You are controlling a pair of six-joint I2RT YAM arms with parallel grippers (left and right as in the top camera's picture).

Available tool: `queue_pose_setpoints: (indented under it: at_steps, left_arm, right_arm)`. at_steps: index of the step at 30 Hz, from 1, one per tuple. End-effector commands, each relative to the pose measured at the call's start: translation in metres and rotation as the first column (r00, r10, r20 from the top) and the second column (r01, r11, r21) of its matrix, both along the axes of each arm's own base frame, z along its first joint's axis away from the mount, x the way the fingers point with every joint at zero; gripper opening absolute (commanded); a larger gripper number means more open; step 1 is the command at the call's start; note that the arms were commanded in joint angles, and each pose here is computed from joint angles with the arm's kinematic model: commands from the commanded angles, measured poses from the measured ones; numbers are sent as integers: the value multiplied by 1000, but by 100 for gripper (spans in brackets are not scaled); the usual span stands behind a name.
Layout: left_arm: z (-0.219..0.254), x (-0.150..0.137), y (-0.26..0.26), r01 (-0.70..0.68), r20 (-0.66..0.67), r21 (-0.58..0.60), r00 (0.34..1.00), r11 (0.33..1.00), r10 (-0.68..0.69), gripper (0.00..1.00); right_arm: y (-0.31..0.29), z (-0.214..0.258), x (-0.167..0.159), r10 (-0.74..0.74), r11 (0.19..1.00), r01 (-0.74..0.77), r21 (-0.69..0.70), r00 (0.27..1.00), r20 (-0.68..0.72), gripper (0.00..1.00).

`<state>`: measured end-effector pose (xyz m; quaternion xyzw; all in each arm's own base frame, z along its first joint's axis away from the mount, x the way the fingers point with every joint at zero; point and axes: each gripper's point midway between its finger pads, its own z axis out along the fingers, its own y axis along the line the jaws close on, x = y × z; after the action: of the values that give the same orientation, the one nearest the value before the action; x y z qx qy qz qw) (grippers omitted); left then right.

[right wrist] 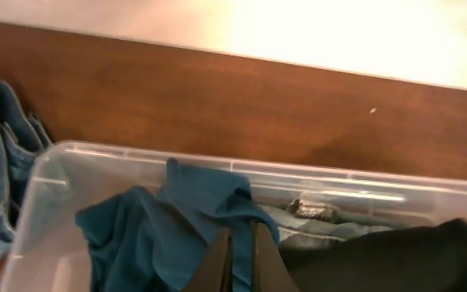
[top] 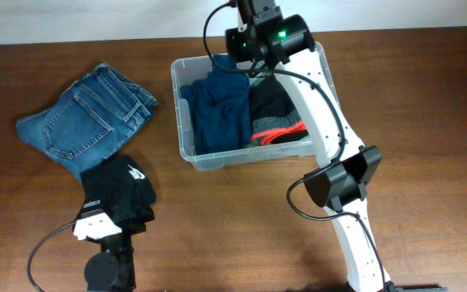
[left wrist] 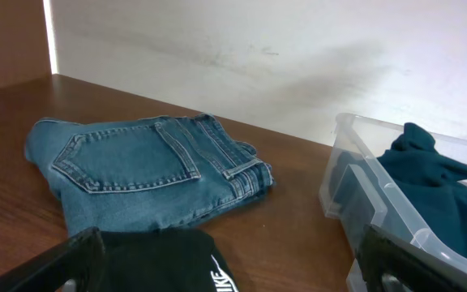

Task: Pack container

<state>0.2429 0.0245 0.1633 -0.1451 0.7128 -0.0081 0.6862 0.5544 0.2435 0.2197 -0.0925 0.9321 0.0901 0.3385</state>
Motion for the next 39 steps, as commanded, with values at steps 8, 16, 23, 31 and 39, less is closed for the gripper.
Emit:
queue_pose_setpoints:
  at_steps: [8,16,23,31,39]
  left_arm:
    - [-1,0,1,-4,2,12,1000,1000,4,99]
    - [-1,0,1,-4,2,11,1000,1000,4,99]
    - [-1,0,1,-4,2,11,1000,1000,4,99]
    - [-1,0,1,-4,2,11,1000,1000,4,99]
    - [-1,0,1,-4,2,12,1000,1000,4,99]
  right_arm:
    - [27,-116,-28,71,996,-82,-33,967,-243,4]
    - [16,-216,-49,56,993,-88,-76,936,-348,4]
    - [19,-204,-44,61,994,-86,-65,945,-323,7]
    - [38,-119,-6,82,997,-81,14,988,-130,10]
    - [49,4,28,72,989,-90,120,986,149,36]
